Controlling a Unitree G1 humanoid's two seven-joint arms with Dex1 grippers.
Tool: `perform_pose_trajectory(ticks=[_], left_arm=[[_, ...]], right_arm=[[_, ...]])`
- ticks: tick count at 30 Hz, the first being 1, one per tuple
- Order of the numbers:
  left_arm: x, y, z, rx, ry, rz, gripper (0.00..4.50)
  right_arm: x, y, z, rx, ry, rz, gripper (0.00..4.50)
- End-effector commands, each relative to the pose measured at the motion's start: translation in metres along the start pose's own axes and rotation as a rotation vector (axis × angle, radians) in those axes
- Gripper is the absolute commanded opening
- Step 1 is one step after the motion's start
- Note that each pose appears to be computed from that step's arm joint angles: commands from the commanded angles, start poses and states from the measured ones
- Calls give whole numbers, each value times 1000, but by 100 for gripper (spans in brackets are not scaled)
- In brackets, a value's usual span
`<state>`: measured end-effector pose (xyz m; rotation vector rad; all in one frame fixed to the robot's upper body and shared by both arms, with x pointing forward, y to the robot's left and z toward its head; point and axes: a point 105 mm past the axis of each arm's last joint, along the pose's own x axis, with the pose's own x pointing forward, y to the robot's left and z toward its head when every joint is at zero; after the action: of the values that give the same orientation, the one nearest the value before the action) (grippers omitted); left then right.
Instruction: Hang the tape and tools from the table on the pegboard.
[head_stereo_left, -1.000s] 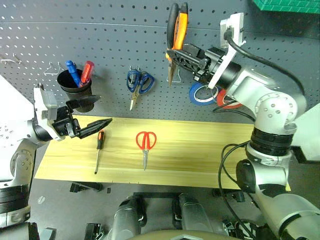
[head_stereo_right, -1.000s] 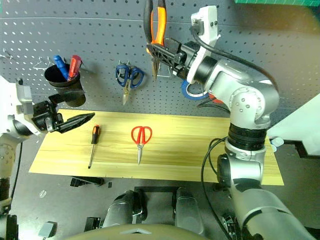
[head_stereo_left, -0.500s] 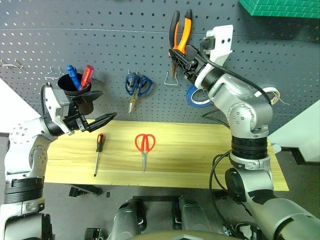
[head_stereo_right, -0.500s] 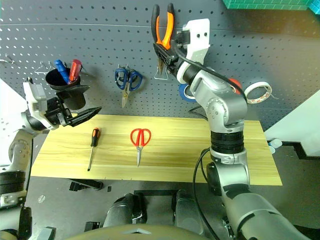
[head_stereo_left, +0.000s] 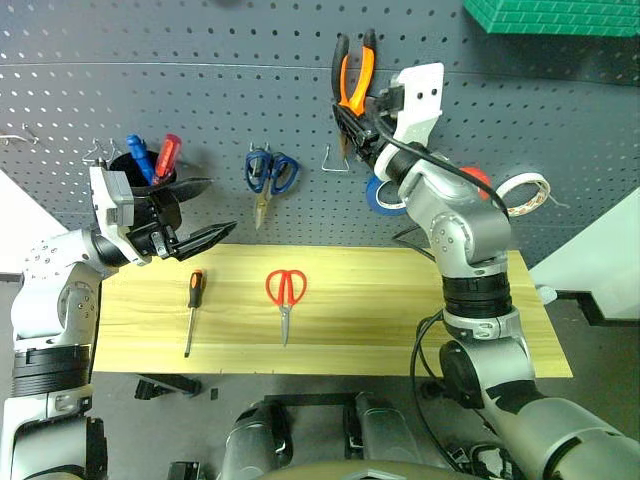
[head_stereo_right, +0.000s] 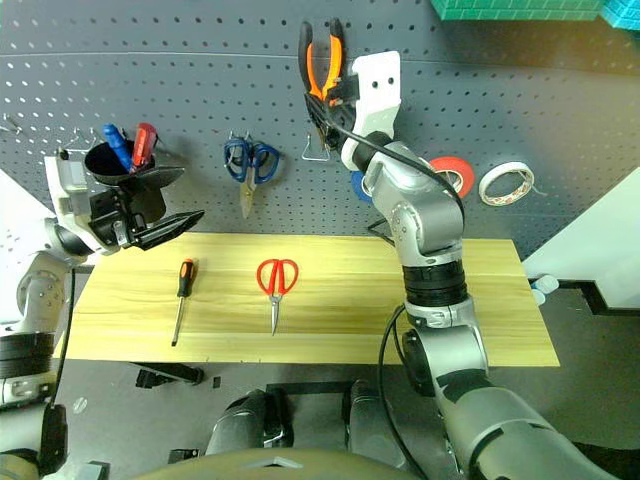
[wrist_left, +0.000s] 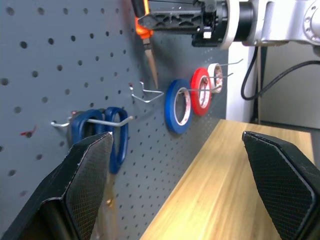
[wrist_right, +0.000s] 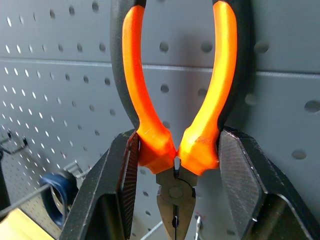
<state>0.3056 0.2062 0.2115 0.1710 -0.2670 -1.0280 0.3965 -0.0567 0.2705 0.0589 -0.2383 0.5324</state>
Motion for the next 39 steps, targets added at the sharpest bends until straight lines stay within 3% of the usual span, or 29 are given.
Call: perform_pose_trajectory(ticks=[1, 14, 22, 34, 39], left_arm=[[2, 1, 13, 41, -29, -7, 436], [0, -1, 8, 29, -12, -7, 436], [0, -3, 3, 14, -2, -12, 436], [-3, -7, -8, -11, 31, 21, 436], [-8, -11, -19, -73, 83, 67, 436]], right_arm=[[3, 7, 9, -21, -43, 11, 200], [9, 18, -18, -66, 47, 24, 200], [9, 9, -8, -74, 25, 1, 448], [-16, -1, 38, 14, -86, 94, 448], [-40, -1, 37, 80, 10, 319, 448]])
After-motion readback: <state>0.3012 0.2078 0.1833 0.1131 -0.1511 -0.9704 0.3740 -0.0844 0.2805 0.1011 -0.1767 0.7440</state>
